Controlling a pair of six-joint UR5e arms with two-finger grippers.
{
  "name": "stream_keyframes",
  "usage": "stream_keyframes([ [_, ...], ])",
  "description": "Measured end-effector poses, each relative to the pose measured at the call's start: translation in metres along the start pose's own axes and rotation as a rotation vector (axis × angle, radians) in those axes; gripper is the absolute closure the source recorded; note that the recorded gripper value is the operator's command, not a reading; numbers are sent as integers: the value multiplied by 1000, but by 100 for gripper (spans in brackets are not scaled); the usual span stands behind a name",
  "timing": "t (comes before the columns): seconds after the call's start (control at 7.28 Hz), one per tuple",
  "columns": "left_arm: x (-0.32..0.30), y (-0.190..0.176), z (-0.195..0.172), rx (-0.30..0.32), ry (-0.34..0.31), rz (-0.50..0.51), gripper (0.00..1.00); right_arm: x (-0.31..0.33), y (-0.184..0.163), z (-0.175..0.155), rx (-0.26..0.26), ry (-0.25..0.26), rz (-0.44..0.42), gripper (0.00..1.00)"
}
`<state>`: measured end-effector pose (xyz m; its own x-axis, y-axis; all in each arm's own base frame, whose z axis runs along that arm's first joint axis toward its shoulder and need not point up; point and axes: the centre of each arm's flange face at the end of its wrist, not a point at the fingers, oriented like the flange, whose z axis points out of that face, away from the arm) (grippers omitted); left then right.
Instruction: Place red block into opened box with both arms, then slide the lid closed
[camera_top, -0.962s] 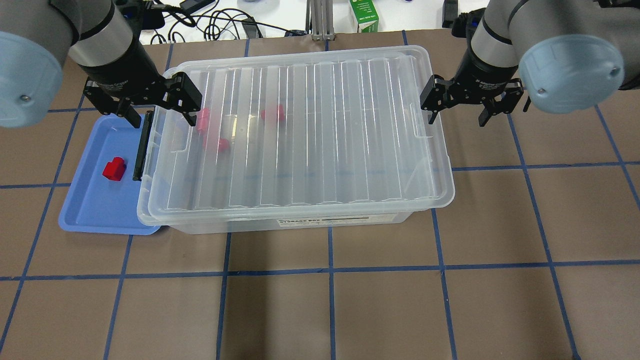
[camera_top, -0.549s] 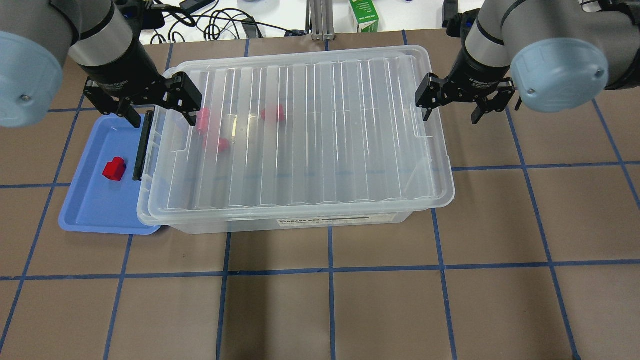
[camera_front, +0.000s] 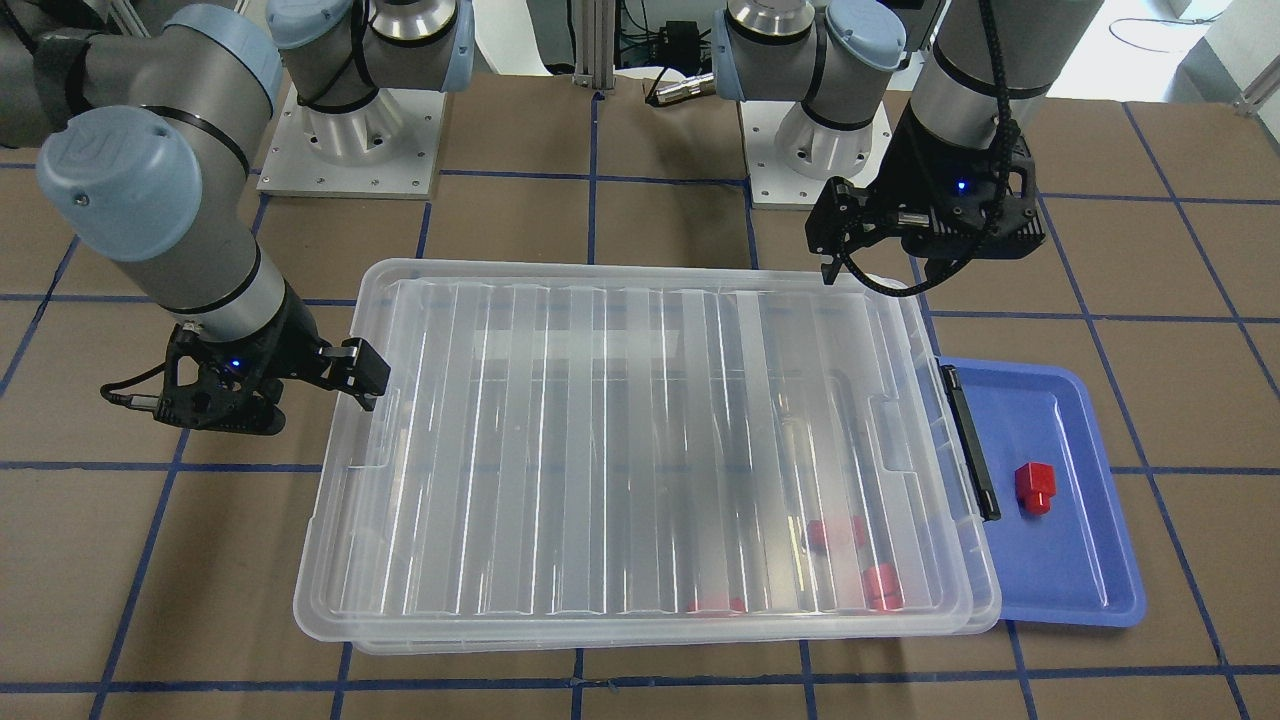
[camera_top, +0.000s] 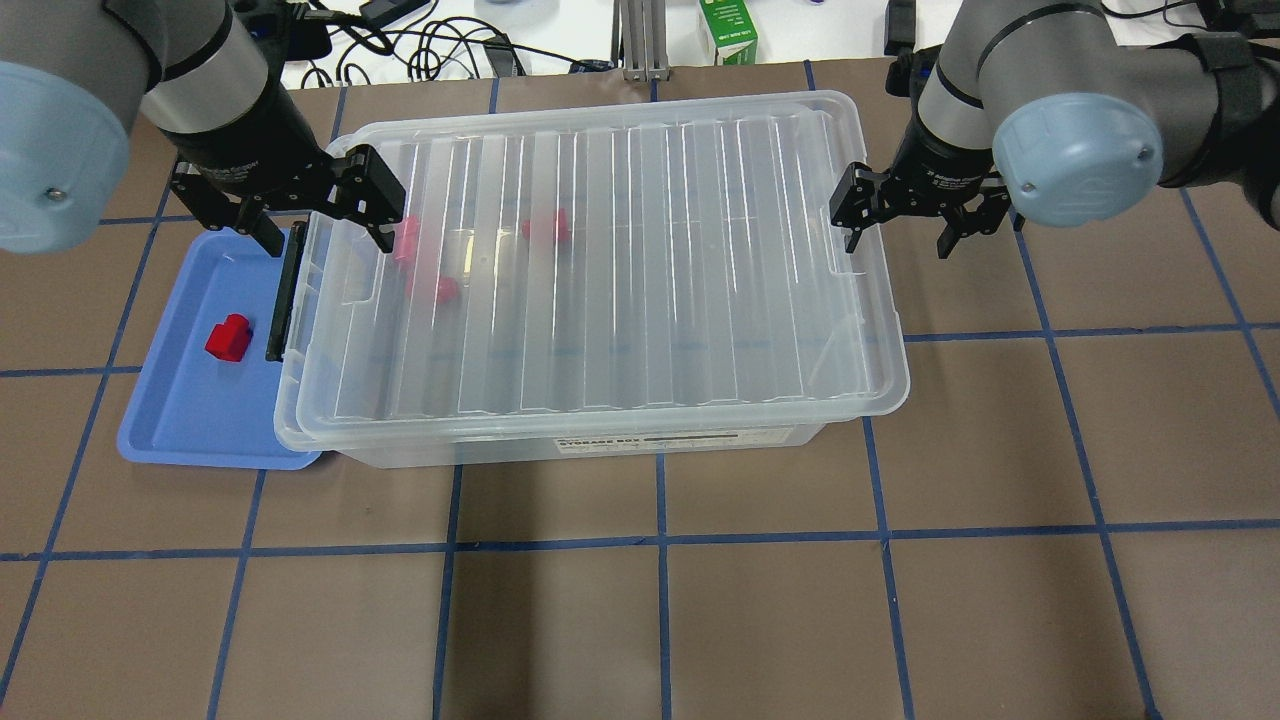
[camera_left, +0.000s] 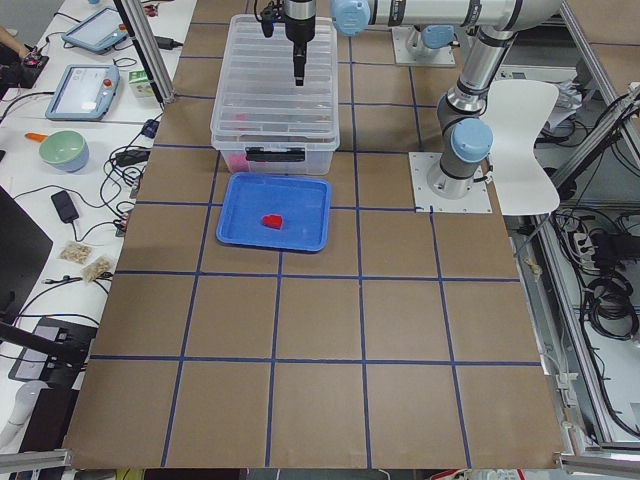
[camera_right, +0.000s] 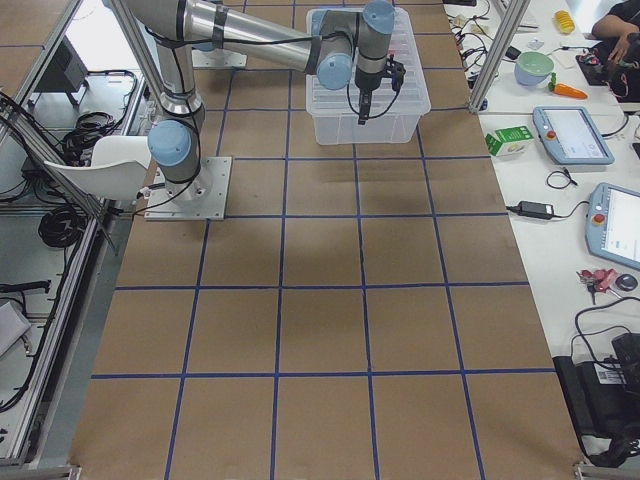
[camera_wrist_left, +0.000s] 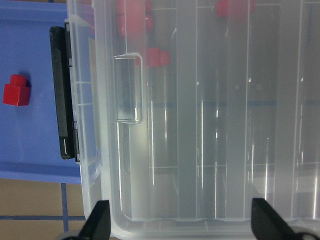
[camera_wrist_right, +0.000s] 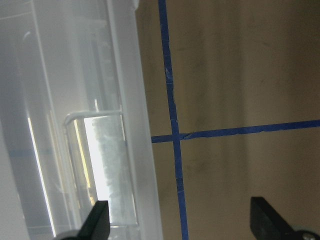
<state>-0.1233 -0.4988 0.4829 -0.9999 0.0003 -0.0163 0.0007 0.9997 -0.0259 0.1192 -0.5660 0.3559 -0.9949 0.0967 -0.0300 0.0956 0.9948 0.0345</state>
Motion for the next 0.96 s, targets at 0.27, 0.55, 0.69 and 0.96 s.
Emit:
stream_keyframes([
  [0.27, 0, 0, 0, 0, 0, 0, 0, 1, -3, 5, -7, 8, 1, 0],
  [0.55, 0, 0, 0, 0, 0, 0, 0, 1, -6, 7, -6, 11, 1, 0],
  [0.69, 0, 0, 0, 0, 0, 0, 0, 3, -7, 9, -1, 13, 2, 0],
  [0.96, 0, 0, 0, 0, 0, 0, 0, 15, -13, 12, -3, 23, 21, 0],
])
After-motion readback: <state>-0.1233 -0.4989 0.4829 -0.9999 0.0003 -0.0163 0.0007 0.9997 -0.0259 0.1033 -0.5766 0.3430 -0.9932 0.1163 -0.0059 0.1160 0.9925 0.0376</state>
